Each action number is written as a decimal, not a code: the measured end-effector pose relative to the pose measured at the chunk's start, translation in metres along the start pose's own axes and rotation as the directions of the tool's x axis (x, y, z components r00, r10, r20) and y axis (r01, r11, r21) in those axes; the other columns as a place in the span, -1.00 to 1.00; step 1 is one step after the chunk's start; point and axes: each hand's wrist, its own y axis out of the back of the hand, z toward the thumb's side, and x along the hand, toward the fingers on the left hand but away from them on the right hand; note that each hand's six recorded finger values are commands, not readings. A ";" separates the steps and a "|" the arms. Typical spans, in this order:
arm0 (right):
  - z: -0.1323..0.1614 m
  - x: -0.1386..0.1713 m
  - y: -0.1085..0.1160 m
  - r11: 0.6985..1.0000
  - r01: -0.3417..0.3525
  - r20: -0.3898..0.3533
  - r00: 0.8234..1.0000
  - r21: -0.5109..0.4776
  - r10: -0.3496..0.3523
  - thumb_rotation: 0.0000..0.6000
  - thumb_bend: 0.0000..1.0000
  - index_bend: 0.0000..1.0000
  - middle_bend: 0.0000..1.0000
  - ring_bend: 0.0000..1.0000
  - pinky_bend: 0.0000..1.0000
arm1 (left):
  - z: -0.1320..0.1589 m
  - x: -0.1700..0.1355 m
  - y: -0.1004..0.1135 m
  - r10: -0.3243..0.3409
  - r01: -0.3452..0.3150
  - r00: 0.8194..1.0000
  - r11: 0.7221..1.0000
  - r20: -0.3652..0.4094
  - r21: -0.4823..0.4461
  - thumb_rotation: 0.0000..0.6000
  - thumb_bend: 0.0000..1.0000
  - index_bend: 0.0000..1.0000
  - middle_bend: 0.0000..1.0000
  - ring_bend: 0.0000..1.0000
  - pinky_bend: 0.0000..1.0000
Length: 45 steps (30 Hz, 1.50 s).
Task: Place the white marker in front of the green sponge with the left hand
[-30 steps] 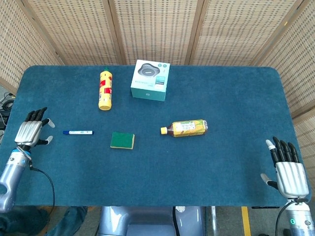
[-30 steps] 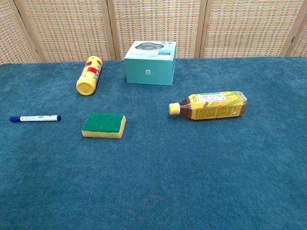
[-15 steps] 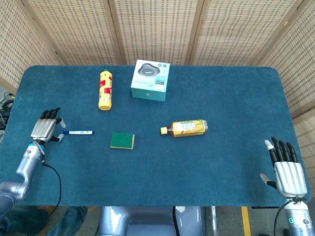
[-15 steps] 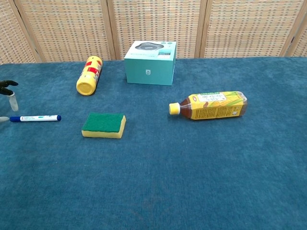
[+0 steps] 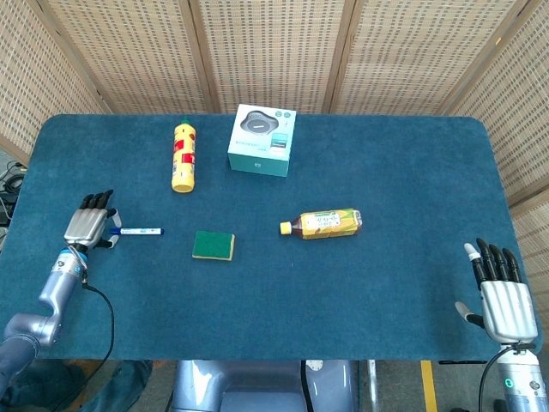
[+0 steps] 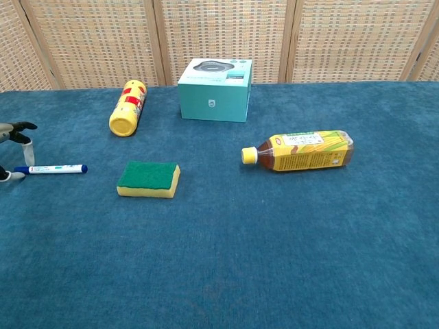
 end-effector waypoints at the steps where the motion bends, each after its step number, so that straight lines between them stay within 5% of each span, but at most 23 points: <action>1: 0.000 0.000 0.000 1.000 0.001 -0.001 1.000 -0.002 -0.001 1.00 -1.00 -0.96 -1.00 -1.00 -1.00 | 0.001 0.000 -0.001 -0.002 0.002 1.000 1.000 0.000 -0.002 1.00 -0.36 -0.01 -1.00 -1.00 -1.00; 9: 0.001 0.001 0.002 1.000 0.012 -0.007 1.000 -0.016 -0.012 1.00 -1.00 -0.99 -1.00 -1.00 -1.00 | 0.006 0.004 -0.002 -0.001 0.001 1.000 1.000 -0.004 0.003 1.00 -0.25 0.19 -1.00 -1.00 -1.00; 28: 0.001 0.003 0.002 1.000 0.002 -0.001 1.000 -0.015 -0.002 1.00 -1.00 -0.99 -1.00 -1.00 -1.00 | 0.013 -0.018 0.018 0.098 -0.095 0.991 0.995 0.087 -0.043 1.00 -0.23 0.28 -1.00 -1.00 -1.00; 36: 0.002 0.004 0.004 1.000 0.002 -0.005 1.000 -0.024 -0.002 1.00 -1.00 -0.99 -1.00 -1.00 -1.00 | 0.044 -0.052 0.025 0.128 -0.108 0.969 0.989 0.210 -0.103 1.00 -0.22 0.26 -1.00 -1.00 -1.00; 45: 0.002 0.005 0.007 0.999 0.004 -0.011 1.000 -0.036 -0.004 1.00 -1.00 -0.99 -1.00 -1.00 -1.00 | 0.082 -0.079 0.022 0.096 -0.073 0.963 0.992 0.252 -0.100 1.00 -0.24 0.24 -1.00 -1.00 -1.00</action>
